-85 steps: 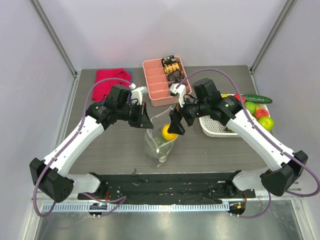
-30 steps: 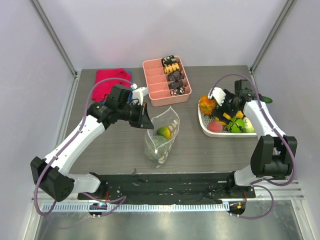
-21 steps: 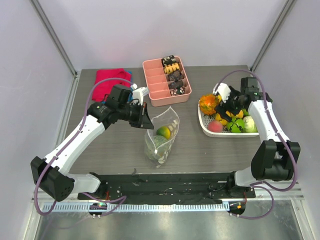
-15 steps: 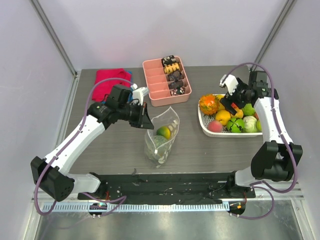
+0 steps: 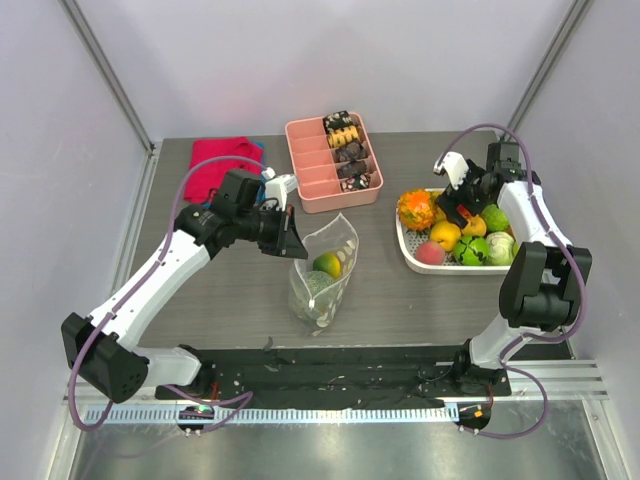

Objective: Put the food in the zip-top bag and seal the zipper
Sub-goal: Pick up the fake fruit from the bin, then place the fake fruit in the zipper food storage bag, then pick up the fake fruit from the bin, then place the fake fruit in the zipper food storage bag, then adjust the zipper food storage bag at the center of the board.

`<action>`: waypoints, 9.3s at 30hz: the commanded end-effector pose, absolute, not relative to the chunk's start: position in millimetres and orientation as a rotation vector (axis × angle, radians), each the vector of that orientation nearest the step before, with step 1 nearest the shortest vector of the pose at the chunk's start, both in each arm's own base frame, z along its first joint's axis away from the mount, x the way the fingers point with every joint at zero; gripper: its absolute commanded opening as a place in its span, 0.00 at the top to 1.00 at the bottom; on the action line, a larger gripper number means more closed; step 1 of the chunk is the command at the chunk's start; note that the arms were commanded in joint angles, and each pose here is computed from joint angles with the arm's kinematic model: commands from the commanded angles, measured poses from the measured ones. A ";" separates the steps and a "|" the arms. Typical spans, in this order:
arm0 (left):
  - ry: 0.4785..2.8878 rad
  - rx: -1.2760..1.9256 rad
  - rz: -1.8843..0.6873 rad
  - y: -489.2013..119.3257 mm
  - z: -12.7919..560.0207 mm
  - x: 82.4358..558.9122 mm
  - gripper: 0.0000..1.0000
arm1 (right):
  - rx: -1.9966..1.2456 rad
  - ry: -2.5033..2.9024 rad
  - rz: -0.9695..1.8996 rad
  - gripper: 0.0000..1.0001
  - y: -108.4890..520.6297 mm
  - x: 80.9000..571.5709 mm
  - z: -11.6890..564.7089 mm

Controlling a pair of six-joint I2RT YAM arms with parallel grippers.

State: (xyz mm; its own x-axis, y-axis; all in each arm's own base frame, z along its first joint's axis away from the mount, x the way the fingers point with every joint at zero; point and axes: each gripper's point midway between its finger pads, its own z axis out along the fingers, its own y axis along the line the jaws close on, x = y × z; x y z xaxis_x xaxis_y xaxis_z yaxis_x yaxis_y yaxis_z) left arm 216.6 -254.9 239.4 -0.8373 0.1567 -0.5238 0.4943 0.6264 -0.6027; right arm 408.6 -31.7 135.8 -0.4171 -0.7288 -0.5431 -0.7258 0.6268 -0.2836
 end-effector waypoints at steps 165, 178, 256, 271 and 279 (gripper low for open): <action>2.380 0.627 -1.001 -240.3 244.4 205.2 1.00 | -1.475 1.759 0.703 0.34 320.9 233.8 275.8; 2.366 0.099 -1.183 -200.9 264.1 245.5 1.00 | -1.133 1.770 0.843 0.00 310.2 223.7 340.9; 1.286 1.325 -0.869 -212.3 314.2 142.7 0.00 | -1.541 1.423 0.666 0.99 306.9 140.2 263.8; 1.244 1.498 -0.569 -271.9 272.6 166.5 0.00 | -1.602 1.461 0.590 0.99 292.2 142.3 249.0; 1.060 1.574 -0.528 -285.8 270.7 152.0 0.00 | -1.597 1.471 0.590 0.99 286.8 140.9 248.2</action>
State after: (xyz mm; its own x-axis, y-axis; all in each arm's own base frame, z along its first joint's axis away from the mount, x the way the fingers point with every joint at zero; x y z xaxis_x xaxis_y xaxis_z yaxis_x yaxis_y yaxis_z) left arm 148.1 -275.4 247.7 0.3516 0.4184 -0.8375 0.9191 0.0160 0.3938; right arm 138.4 289.0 232.3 0.1659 -0.5881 -0.7916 -0.9696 0.0492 -0.2398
